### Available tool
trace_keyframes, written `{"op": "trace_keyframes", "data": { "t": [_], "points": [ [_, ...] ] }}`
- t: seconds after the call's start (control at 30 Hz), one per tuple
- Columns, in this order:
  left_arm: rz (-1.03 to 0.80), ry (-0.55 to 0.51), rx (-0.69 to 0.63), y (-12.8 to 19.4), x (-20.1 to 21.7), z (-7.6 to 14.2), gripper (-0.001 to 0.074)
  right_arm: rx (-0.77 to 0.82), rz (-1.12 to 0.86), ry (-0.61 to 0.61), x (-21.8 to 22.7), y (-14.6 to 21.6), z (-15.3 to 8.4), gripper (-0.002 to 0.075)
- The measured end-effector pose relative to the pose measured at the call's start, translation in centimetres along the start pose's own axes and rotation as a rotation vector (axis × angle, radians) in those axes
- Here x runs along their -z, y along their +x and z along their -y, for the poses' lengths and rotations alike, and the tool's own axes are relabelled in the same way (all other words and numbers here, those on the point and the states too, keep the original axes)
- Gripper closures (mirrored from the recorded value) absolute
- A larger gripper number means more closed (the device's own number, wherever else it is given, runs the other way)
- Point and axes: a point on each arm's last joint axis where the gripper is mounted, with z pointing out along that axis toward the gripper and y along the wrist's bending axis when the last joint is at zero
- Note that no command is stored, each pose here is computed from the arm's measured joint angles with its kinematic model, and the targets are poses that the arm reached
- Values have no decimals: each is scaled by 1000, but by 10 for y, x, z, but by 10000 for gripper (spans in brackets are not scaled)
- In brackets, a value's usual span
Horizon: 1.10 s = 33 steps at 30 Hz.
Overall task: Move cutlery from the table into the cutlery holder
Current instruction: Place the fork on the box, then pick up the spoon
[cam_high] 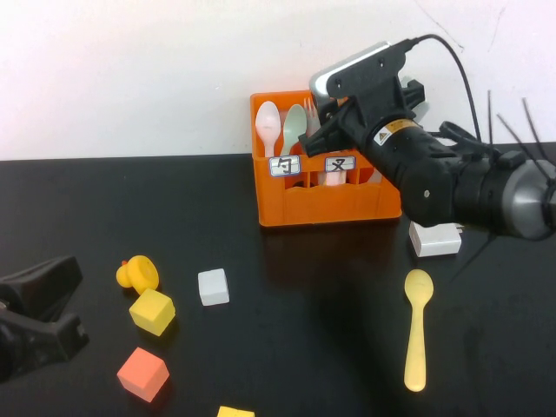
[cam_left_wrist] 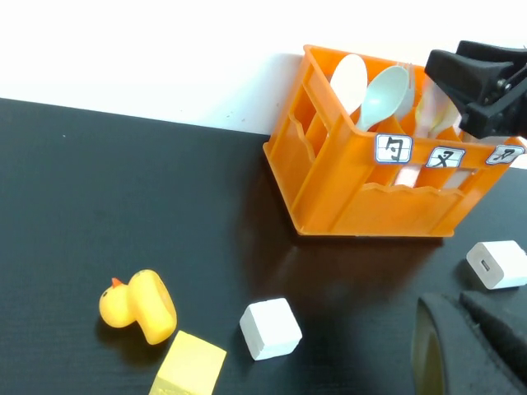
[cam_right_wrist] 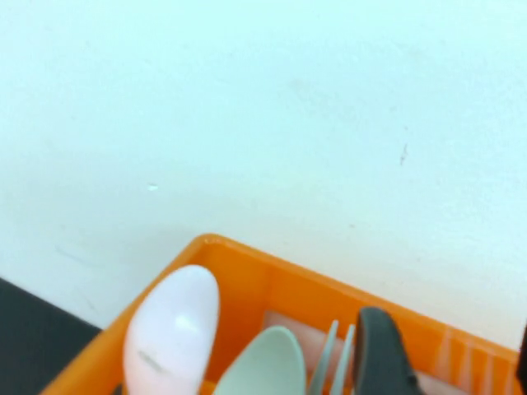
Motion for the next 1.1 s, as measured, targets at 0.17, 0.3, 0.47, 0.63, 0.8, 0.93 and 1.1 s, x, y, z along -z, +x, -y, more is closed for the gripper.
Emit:
{"op": "trace_keyframes", "data": {
  "t": [0.17, 0.3, 0.47, 0.63, 0.8, 0.93, 1.1],
  "points": [
    [0, 0, 0, 0, 0, 0, 736, 18, 20, -23, 17, -35, 7, 370],
    [0, 0, 1, 0, 0, 0, 736, 67, -79, -129, 46, -68, 11, 414],
    [-10, -3, 67, 1, -2, 0, 736, 88, -374, -357, 91, -81, 7, 643],
    [-115, -31, 169, 11, -20, 0, 736, 118, -703, -541, 116, -61, -1, 715],
    [-268, -83, 195, 23, -50, 2, 736, 135, -924, -483, 125, -31, 4, 724],
    [-358, -106, 178, 21, -70, 8, 736, 121, -1057, -337, 130, 0, 18, 726],
    [-458, -104, 122, 13, -86, 18, 736, -30, -1098, -251, 132, 23, 29, 701]
  ]
}}
